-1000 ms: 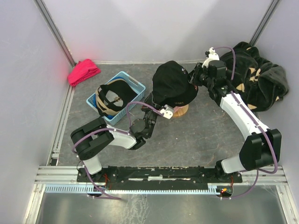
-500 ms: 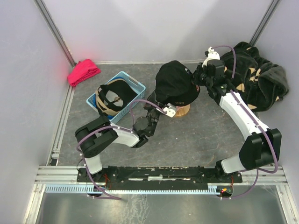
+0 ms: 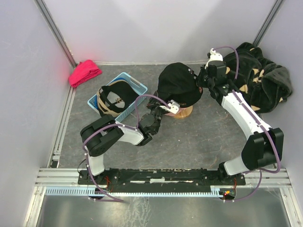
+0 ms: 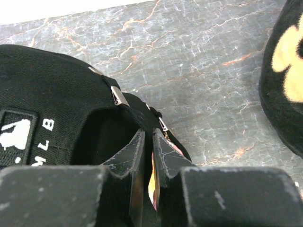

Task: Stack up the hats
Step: Stack the hat on the hat.

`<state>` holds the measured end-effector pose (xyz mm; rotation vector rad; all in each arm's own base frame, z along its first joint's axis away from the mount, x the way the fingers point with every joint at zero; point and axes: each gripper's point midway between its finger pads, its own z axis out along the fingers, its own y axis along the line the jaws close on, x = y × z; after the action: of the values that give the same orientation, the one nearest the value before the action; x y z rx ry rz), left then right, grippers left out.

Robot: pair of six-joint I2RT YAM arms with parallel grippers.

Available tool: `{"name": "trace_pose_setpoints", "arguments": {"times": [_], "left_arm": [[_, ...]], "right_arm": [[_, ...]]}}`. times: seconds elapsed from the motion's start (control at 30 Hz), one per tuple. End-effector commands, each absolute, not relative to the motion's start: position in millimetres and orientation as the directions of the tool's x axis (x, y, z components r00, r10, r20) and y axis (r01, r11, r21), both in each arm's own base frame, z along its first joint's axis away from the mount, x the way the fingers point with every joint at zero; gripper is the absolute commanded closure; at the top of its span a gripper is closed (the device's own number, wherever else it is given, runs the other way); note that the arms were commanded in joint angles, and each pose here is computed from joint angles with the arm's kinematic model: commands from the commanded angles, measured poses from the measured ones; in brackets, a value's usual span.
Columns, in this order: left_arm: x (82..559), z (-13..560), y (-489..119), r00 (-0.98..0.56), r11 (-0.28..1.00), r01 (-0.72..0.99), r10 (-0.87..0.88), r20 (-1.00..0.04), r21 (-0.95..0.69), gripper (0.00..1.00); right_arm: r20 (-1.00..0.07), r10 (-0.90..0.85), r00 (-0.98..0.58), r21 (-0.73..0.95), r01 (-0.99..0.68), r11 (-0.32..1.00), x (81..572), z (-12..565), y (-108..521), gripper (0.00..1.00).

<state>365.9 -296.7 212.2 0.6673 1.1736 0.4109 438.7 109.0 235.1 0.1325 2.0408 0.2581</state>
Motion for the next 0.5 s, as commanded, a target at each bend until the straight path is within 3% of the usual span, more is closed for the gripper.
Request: {"name": "trace_pose_setpoints", "arguments": {"times": [0.0,0.47], "left_arm": [[367,221,-294,0.353,0.815,0.054,0.525,-0.775,0.577,0.97],[343,215,-295,0.399,0.839,0.117,0.451,-0.799,0.532,0.97]], "right_arm": [[-0.886,0.187,-0.425,0.197,0.022,0.98,443,250,93,0.83],[-0.856,0.3,-0.42,0.291,0.087,0.953,447,231,71,0.84]]}}
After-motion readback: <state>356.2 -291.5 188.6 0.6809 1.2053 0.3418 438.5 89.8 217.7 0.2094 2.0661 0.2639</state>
